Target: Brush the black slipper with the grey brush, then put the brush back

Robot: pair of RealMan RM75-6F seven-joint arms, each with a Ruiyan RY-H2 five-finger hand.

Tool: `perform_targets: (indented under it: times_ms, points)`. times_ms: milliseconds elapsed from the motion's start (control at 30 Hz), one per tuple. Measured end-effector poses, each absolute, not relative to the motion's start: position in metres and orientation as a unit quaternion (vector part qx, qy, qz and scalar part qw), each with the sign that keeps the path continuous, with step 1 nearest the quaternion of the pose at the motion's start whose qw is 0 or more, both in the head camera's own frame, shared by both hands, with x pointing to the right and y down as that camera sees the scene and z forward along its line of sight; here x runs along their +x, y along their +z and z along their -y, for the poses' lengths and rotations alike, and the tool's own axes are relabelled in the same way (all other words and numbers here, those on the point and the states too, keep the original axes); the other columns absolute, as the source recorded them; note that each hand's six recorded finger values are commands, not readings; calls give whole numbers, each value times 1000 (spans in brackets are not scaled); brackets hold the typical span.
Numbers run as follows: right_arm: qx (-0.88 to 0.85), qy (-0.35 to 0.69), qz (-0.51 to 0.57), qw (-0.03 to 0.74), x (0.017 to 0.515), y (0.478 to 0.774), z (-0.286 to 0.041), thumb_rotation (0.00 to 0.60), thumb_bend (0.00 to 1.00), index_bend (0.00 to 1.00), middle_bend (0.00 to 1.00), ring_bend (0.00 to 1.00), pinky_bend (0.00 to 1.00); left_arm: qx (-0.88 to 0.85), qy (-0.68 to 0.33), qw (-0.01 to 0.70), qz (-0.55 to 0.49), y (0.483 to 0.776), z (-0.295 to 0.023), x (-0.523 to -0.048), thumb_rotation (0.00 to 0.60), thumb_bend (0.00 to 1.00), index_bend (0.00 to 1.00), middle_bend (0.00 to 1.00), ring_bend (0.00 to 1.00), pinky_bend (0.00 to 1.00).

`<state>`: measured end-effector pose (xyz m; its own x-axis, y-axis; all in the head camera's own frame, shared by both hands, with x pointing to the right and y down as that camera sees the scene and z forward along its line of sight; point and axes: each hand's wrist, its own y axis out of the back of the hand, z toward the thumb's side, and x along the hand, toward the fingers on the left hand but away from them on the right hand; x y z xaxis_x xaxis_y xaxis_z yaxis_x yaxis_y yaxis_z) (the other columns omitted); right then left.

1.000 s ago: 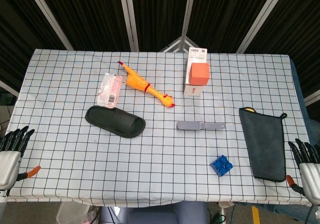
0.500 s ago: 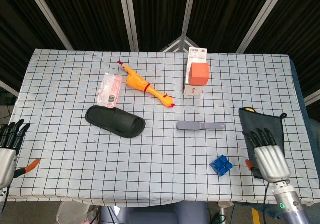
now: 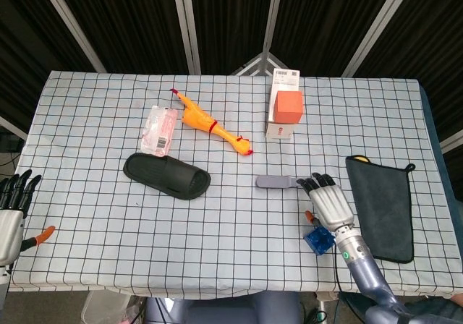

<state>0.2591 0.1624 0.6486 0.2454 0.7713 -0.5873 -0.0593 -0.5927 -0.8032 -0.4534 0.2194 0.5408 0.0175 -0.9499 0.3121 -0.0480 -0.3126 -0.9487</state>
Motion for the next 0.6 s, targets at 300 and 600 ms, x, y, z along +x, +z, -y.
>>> perform_targets:
  times_ms: [300,600]
  points:
    - [-703,560,239,368,227,682,-141,600,353,212,278,149,177,-580,-569,402,-421,546,-217,-457,600,79,0,0,0,0]
    - [-714,553,236,359,204,697,-132,600,353,200,278,149,177,-575,-579,394,-422,543,-217,-462,600,95,0,0,0,0]
